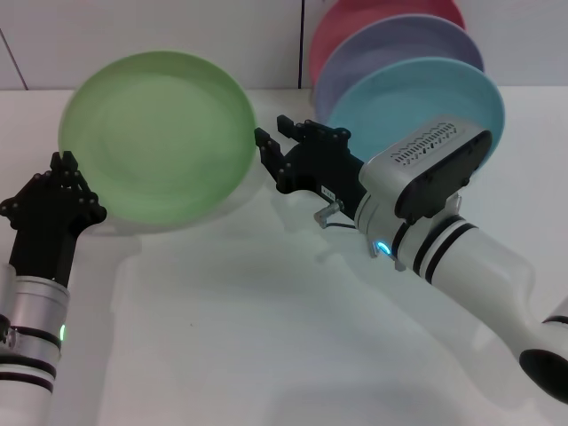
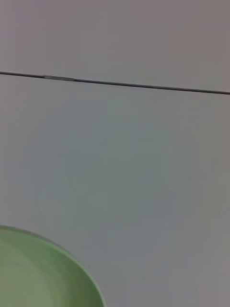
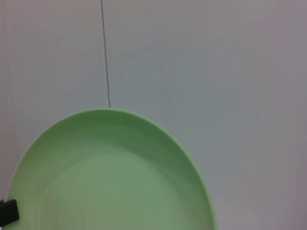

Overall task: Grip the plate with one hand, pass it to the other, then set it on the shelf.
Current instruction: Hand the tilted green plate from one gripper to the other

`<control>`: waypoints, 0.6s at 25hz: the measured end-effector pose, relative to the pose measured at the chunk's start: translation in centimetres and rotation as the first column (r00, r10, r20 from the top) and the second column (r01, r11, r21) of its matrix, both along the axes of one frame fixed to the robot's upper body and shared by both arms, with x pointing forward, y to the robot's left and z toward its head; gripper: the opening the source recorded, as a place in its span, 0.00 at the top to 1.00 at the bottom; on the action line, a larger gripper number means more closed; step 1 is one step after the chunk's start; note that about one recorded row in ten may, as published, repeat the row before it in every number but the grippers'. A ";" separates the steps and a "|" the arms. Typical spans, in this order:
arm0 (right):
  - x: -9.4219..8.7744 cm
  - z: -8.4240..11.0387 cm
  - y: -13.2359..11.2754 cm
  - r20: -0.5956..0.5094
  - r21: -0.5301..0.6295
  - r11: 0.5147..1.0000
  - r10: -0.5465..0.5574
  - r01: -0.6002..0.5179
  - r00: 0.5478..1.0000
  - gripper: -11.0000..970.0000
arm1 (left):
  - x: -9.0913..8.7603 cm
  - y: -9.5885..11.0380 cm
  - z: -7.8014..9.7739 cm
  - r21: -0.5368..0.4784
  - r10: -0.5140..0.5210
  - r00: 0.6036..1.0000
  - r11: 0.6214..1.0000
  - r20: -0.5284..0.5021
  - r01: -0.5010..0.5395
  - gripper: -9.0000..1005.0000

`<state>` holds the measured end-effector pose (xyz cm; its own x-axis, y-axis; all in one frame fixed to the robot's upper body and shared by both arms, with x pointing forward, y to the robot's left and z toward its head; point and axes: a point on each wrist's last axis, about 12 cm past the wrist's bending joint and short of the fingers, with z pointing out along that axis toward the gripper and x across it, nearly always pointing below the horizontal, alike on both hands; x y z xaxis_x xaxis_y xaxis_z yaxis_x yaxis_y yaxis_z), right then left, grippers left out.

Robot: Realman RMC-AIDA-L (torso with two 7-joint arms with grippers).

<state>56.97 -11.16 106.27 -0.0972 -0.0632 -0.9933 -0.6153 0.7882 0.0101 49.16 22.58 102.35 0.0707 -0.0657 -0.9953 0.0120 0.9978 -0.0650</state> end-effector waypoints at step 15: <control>0.5 0.3 0.3 0.010 -0.020 1.000 0.014 -0.014 1.000 0.67 | -0.4 -0.3 0.0 -0.005 -0.010 1.000 1.000 0.002 0.010 0.96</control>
